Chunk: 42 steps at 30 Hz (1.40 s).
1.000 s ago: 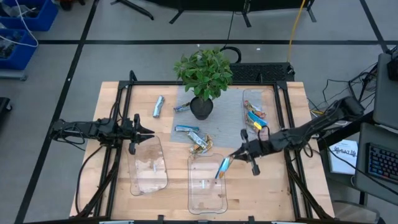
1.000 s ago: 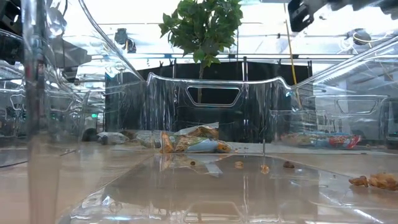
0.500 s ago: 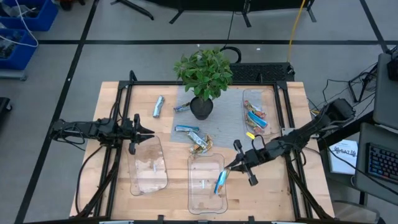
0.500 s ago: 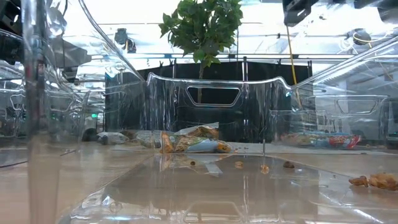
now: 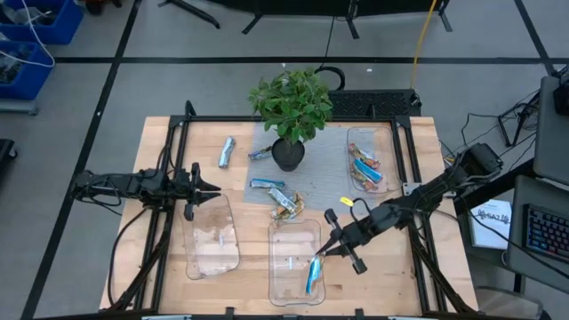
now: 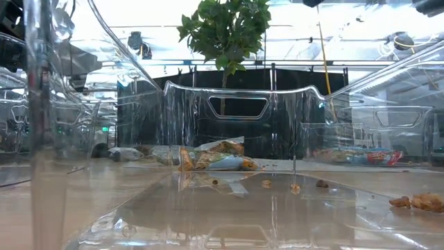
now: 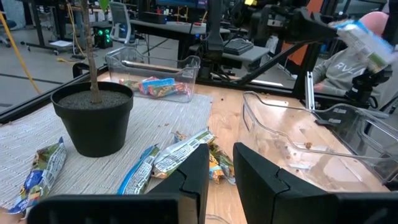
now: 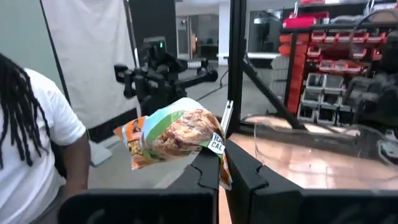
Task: Pick and place Granola Bars by type
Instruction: Put the right yellow granola bar into the middle transparent bin
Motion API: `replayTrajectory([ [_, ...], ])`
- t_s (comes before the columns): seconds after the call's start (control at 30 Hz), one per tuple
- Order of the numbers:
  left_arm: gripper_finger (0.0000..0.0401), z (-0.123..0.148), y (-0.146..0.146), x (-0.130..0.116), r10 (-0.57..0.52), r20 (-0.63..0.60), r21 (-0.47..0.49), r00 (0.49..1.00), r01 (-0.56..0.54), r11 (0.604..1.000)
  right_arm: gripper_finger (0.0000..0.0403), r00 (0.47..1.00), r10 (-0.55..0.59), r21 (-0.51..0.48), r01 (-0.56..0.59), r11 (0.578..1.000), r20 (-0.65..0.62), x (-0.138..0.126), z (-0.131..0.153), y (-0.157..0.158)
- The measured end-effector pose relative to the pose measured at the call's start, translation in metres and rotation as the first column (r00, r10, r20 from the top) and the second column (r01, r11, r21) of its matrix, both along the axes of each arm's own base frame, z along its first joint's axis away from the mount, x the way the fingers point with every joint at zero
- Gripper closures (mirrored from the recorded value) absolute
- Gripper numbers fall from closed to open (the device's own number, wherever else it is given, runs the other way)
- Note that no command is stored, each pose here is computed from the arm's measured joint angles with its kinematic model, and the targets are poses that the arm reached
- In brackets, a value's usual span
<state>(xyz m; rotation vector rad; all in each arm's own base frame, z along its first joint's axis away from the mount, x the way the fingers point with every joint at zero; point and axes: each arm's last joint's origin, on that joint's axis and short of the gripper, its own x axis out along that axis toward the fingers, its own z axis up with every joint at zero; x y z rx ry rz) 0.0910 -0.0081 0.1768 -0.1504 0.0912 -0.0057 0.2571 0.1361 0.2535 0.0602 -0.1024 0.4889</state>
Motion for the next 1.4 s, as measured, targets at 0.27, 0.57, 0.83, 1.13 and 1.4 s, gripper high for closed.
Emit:
replayTrajectory([
  [0.27,0.0325,0.000,0.000,0.000,0.000,0.000,0.000,1.000,0.000,1.000,0.0403,0.999,0.003,0.002,-0.003,1.000,-0.054,0.000,-0.005,0.000],
  [0.57,0.0324,0.000,0.000,0.000,0.000,0.000,0.000,1.000,0.000,1.000,0.0403,0.998,0.002,-0.009,-0.002,1.000,-0.058,0.000,-0.006,0.000],
  [0.83,0.0324,0.000,0.000,0.000,0.000,0.000,0.000,1.000,0.000,1.000,0.0403,0.961,0.262,-0.046,-0.267,0.963,-0.086,-0.004,-0.010,0.006],
  [1.13,0.0325,0.000,0.000,0.000,0.000,0.000,0.000,1.000,0.000,1.000,0.0403,0.928,0.370,-0.053,-0.372,0.927,-0.041,-0.006,-0.006,0.009],
  [1.4,0.0324,0.000,0.000,0.000,0.000,0.000,0.000,1.000,0.000,1.000,0.0403,0.995,0.085,-0.050,-0.088,0.995,-0.054,0.008,-0.021,0.007],
])
